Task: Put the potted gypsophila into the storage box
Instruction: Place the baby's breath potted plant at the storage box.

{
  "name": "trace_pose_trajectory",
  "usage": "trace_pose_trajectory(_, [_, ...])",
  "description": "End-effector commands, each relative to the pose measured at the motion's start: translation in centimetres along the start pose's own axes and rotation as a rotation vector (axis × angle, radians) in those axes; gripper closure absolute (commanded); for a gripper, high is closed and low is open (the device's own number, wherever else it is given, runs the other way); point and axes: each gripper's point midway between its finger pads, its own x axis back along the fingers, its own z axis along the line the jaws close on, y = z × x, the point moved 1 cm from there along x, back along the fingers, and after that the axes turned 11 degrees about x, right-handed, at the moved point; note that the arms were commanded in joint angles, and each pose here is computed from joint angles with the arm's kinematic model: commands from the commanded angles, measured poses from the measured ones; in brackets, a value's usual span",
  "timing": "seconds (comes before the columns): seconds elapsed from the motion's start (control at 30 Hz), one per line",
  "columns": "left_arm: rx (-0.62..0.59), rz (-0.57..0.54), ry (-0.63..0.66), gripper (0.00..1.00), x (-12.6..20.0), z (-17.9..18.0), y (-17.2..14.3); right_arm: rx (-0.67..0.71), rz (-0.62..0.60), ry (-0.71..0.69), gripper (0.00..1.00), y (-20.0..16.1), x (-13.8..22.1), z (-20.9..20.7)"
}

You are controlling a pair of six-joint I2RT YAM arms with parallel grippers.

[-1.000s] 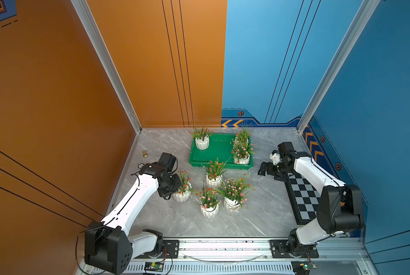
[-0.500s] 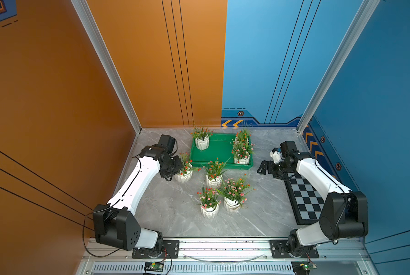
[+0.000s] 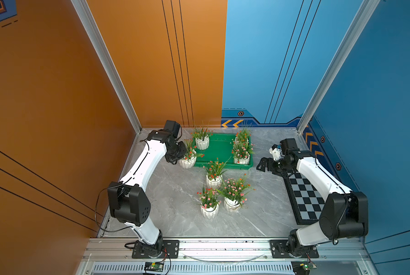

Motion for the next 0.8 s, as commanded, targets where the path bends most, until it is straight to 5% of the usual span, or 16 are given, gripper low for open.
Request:
trace_pose_trajectory(0.0, [-0.035,-0.026,-0.083,1.00,0.7,-3.2,1.4,0.010,-0.025,0.011,0.00,1.3,0.0,0.4])
trace_pose_trajectory(0.33, [-0.051,0.005,-0.137,1.00,-2.0,-7.7,3.2,0.001,-0.022,-0.001,0.00,2.1,-0.4,-0.5])
trace_pose_trajectory(0.77, [-0.036,0.059,-0.140,1.00,-5.3,-9.2,3.3,-0.019,-0.009,-0.012,0.00,2.2,-0.9,-1.7])
